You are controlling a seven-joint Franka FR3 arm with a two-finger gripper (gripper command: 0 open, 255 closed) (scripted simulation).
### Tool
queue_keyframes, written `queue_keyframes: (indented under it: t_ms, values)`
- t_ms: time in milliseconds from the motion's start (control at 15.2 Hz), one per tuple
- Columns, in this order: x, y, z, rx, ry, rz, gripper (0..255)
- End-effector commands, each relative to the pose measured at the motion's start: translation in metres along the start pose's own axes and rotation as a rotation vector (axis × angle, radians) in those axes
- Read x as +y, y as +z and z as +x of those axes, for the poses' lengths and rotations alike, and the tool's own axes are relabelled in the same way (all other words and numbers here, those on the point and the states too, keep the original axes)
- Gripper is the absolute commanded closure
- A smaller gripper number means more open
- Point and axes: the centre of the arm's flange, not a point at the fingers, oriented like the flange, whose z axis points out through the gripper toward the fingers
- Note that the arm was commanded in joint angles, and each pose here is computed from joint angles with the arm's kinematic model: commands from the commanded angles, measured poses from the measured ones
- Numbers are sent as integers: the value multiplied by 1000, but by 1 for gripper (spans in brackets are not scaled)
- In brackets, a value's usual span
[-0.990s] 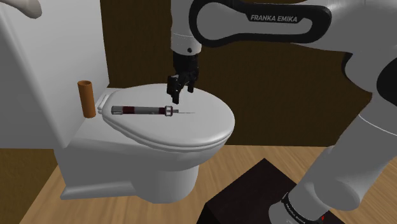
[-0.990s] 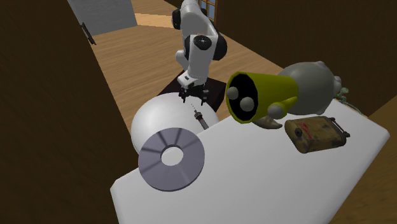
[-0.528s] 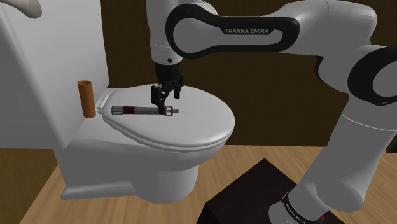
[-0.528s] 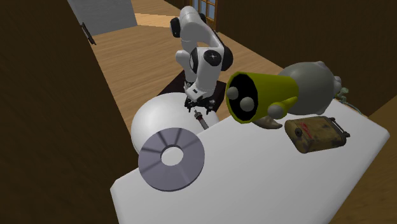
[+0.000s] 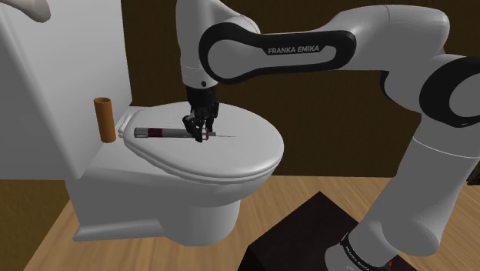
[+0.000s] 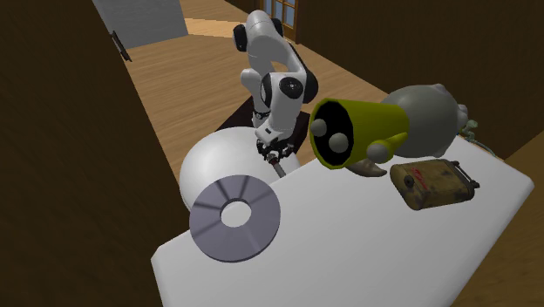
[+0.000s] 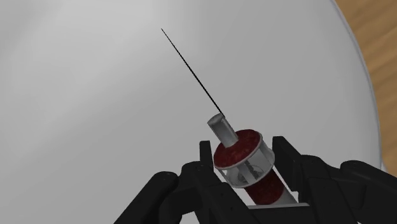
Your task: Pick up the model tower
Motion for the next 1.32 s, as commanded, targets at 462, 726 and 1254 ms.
queue_keyframes:
  t_ms: [462, 726, 1254]
  values:
    - [1, -5, 0, 0, 0, 0, 255]
    - [4, -26, -2, 0, 0, 0, 255]
    - [11, -67, -5, 0, 0, 0, 255]
